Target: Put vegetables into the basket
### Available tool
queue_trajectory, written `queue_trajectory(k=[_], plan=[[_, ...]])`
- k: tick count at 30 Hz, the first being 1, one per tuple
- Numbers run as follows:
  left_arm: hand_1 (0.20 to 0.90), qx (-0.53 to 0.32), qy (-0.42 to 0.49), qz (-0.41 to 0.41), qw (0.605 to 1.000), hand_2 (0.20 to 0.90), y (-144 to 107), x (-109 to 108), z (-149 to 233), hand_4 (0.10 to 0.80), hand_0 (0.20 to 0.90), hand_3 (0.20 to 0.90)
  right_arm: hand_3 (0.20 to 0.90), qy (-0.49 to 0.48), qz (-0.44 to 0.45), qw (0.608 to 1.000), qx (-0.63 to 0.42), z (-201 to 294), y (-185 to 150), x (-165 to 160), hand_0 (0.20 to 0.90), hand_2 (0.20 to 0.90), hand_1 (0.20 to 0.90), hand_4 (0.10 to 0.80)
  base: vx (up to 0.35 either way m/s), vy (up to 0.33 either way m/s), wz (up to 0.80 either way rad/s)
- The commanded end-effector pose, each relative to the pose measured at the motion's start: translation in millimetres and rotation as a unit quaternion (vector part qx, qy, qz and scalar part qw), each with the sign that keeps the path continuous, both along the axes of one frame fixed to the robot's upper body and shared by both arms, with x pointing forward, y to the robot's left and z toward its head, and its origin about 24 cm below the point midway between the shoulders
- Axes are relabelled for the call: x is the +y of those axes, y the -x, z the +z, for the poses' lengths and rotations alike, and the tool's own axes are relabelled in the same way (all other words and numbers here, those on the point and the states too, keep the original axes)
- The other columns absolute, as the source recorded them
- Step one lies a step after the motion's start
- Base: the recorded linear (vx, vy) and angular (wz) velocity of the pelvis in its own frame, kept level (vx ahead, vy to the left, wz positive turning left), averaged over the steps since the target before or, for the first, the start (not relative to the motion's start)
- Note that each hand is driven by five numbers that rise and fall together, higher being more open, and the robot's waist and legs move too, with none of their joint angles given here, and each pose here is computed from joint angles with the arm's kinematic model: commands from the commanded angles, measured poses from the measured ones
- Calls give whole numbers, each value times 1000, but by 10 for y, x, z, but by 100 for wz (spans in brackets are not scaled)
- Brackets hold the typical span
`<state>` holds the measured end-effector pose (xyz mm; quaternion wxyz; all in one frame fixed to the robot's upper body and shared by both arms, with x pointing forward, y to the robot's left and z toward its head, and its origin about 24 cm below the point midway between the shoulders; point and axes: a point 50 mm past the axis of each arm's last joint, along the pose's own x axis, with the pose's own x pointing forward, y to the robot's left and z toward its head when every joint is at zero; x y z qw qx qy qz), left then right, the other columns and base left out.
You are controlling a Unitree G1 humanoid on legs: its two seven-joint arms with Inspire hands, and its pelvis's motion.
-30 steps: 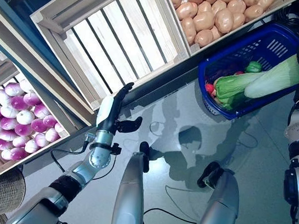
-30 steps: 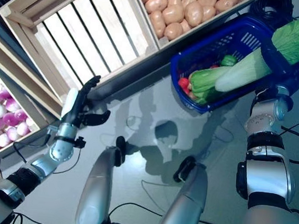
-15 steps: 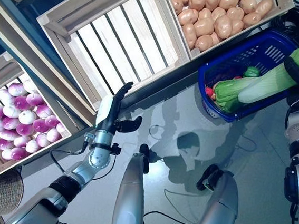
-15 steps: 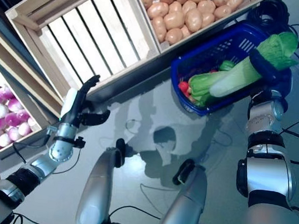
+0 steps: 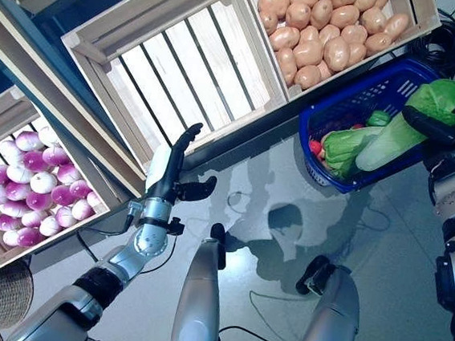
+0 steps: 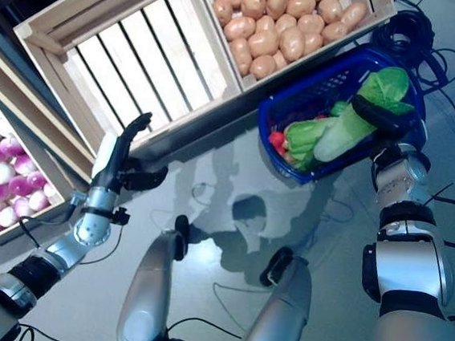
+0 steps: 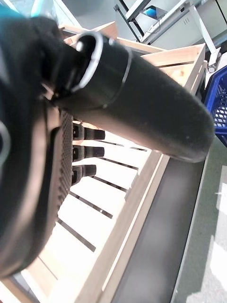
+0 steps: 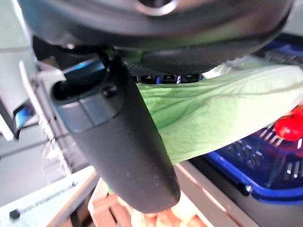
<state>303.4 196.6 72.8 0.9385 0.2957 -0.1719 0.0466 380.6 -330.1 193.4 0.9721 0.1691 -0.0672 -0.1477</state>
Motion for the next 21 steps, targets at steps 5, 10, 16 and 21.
queue_trajectory(k=[5,10,16,21], plan=[[900,-108,14,-18,994,900,-6,86,405,800,900,900,900,222,11,949,-222,1147,94,169,900,900,900,800,-44,0,2],[900,-114,15,-24,993,900,26,57,396,800,900,900,900,325,-26,915,-236,1329,128,296,900,900,900,800,-44,2,2],[900,-122,18,-24,992,900,28,54,385,800,900,900,900,327,-24,922,-207,1285,83,297,900,900,900,800,-25,-2,3],[900,-121,17,-25,992,900,30,57,375,800,900,900,900,309,-32,930,-194,1232,68,263,900,900,900,800,0,0,0]])
